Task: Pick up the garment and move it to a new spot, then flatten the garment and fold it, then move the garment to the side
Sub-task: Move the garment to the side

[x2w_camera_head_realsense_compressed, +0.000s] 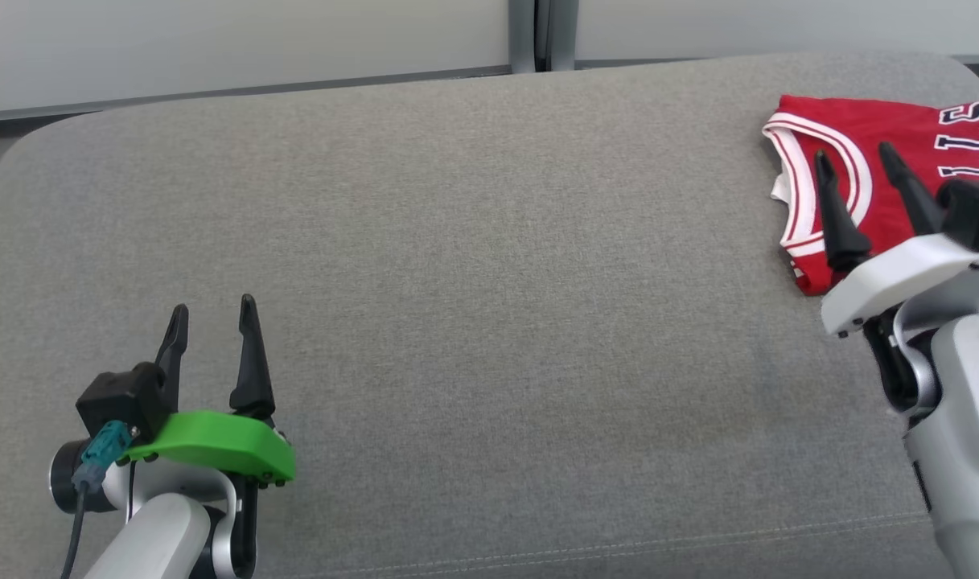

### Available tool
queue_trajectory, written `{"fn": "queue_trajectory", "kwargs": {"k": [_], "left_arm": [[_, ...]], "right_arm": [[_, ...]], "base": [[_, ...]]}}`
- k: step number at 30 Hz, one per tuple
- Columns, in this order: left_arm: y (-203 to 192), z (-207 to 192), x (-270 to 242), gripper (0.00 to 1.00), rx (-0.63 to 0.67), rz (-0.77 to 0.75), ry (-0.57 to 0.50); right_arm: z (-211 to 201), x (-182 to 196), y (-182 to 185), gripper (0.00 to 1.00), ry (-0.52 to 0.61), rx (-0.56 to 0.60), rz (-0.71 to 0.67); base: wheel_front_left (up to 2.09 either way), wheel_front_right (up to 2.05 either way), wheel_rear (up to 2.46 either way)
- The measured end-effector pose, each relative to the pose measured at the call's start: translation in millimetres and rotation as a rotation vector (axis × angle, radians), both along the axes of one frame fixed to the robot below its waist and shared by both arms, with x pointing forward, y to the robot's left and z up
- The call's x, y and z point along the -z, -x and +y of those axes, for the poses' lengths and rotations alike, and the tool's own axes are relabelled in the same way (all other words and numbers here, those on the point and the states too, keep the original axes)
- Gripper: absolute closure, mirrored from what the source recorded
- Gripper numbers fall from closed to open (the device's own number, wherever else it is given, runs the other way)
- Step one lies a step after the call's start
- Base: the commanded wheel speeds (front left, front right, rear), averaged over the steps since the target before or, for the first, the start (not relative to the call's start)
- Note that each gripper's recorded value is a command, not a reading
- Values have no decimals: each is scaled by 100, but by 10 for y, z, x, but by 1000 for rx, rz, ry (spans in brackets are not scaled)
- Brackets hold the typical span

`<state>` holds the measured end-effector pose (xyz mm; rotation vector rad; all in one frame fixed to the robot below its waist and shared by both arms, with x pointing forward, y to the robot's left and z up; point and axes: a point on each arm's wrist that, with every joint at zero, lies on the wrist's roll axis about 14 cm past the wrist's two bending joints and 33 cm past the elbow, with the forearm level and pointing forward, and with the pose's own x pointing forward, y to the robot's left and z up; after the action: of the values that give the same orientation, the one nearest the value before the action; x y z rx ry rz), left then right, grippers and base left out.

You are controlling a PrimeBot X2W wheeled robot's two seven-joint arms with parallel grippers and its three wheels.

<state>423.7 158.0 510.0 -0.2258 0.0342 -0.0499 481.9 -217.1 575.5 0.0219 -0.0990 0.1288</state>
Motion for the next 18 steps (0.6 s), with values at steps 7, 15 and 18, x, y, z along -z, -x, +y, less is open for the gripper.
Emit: {"fn": "queue_trajectory", "kwargs": {"k": [7, 15, 18], "left_arm": [[273, 265, 14, 0, -62, 3, -17], [451, 417, 13, 0, -64, -5, 8], [476, 397, 22, 0, -45, -4, 20]], "right_arm": [[550, 93, 271, 0, -79, -72, -14], [824, 231, 529, 0, -104, -96, 30], [842, 284, 617, 0, -114, -91, 44]], "base": [[0, 0, 0], [0, 0, 0], [0, 0, 0]]}}
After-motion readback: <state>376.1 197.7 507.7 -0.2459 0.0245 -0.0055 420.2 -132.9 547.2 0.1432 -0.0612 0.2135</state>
